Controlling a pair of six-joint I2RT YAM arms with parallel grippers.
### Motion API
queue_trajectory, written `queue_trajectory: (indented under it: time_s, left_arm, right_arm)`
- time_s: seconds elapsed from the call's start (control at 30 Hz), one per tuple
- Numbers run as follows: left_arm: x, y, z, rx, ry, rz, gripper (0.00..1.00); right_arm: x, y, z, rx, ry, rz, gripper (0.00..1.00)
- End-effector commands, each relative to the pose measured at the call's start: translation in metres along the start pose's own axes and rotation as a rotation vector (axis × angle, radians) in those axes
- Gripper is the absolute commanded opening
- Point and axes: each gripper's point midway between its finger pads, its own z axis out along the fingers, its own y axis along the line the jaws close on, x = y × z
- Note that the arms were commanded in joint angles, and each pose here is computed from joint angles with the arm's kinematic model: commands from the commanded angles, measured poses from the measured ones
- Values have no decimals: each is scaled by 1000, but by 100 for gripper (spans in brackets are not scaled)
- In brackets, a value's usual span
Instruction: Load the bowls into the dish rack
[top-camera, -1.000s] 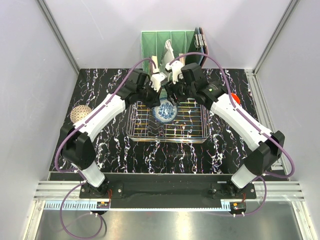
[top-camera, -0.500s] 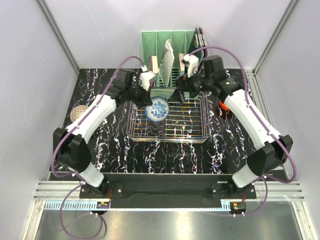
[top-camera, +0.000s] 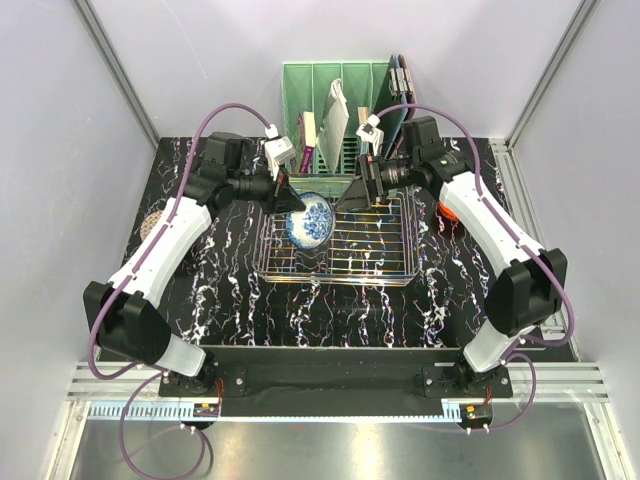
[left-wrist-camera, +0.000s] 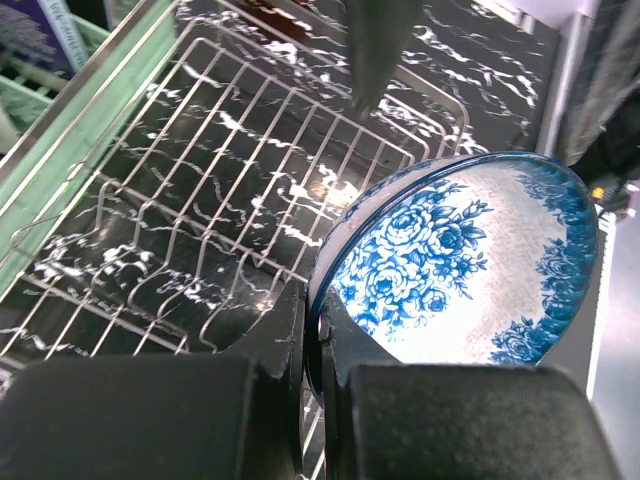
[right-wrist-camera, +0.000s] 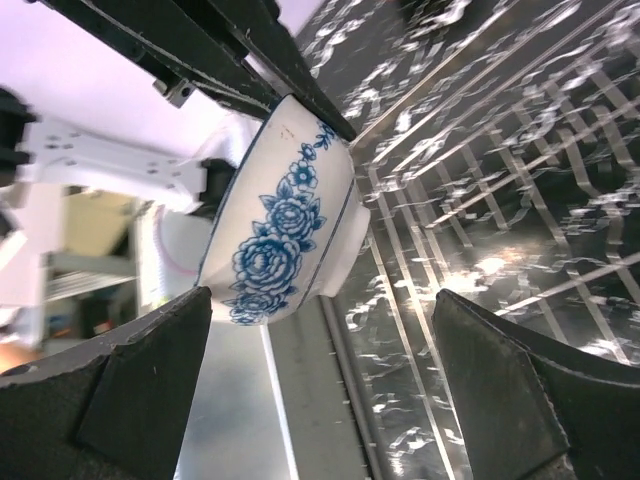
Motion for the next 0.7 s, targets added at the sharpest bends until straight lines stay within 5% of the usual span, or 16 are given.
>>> queue_trajectory:
  time_s: [0.0,0.67]
  left_arm:
    - [-20,-19,-6,88,-68,79,0]
    - [-28,6,-2,-66,-65,109,0]
  right_arm:
    - [0,26,0,-161,13,25,100]
    - [9,33,5,-306,-16,173,100]
